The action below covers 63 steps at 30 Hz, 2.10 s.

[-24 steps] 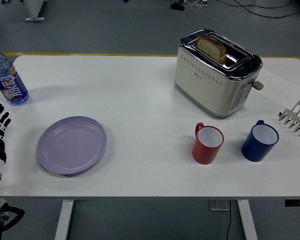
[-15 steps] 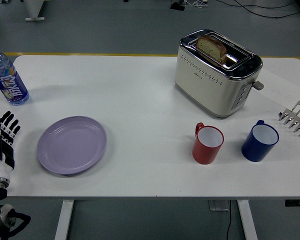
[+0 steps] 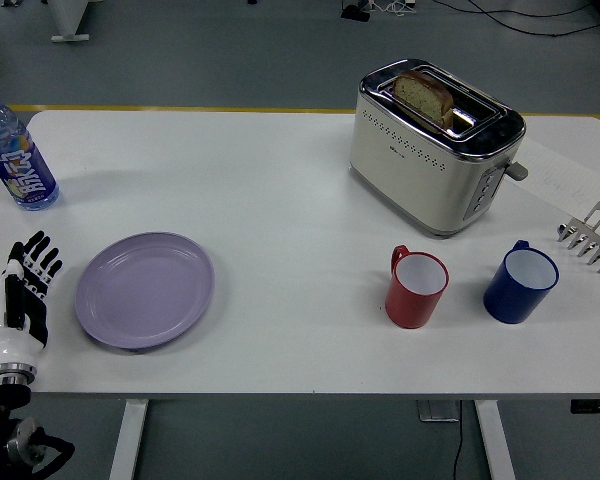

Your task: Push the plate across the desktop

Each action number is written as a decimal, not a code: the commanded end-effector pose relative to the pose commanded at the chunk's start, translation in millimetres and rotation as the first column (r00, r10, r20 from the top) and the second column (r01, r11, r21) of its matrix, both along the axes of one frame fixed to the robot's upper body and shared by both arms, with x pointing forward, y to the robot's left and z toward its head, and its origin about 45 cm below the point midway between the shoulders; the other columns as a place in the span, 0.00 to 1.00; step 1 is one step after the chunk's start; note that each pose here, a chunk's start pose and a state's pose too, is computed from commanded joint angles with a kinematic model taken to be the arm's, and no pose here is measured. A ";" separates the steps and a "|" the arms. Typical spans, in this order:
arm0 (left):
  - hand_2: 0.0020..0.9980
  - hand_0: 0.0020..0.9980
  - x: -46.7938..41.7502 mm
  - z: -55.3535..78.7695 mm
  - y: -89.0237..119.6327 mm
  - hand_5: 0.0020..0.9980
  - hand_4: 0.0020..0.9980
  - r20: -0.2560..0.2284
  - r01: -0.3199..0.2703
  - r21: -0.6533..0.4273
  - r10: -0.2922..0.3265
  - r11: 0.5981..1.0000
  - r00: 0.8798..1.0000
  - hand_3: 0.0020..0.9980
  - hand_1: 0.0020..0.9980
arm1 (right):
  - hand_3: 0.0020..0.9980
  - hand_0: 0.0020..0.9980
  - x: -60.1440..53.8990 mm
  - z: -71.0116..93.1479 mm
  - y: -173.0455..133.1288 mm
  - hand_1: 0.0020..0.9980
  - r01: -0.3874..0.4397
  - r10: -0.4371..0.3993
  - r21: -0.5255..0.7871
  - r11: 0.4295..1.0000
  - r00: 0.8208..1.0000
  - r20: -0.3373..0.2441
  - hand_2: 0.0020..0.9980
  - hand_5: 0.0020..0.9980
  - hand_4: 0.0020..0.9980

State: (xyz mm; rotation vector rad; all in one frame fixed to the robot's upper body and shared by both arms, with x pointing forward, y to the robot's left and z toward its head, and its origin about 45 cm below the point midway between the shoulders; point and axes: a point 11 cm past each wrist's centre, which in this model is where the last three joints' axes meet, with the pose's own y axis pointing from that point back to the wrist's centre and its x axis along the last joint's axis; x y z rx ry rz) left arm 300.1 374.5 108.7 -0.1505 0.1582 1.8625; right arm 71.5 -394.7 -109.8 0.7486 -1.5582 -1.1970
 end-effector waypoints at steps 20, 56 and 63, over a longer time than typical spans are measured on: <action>0.91 0.83 10.7 -2.3 -30.8 1.00 0.55 0.017 0.044 -0.037 -0.043 0.998 0.999 0.84 0.86 | 0.75 0.64 3.2 0.4 -0.1 0.59 -0.007 0.007 0.000 1.000 1.000 0.008 0.67 0.52 0.46; 0.90 0.82 23.8 -3.5 -82.4 1.00 0.53 0.035 0.152 -0.121 -0.148 0.981 0.988 0.84 0.86 | 0.75 0.64 8.7 1.7 -2.1 0.59 -0.020 0.020 -0.005 1.000 1.000 0.019 0.67 0.52 0.46; 0.90 0.82 24.0 -3.0 -91.8 1.00 0.53 0.040 0.173 -0.129 -0.169 0.976 0.985 0.83 0.85 | 0.75 0.64 9.3 1.8 -2.2 0.59 -0.020 0.020 -0.005 1.000 1.000 0.020 0.67 0.52 0.46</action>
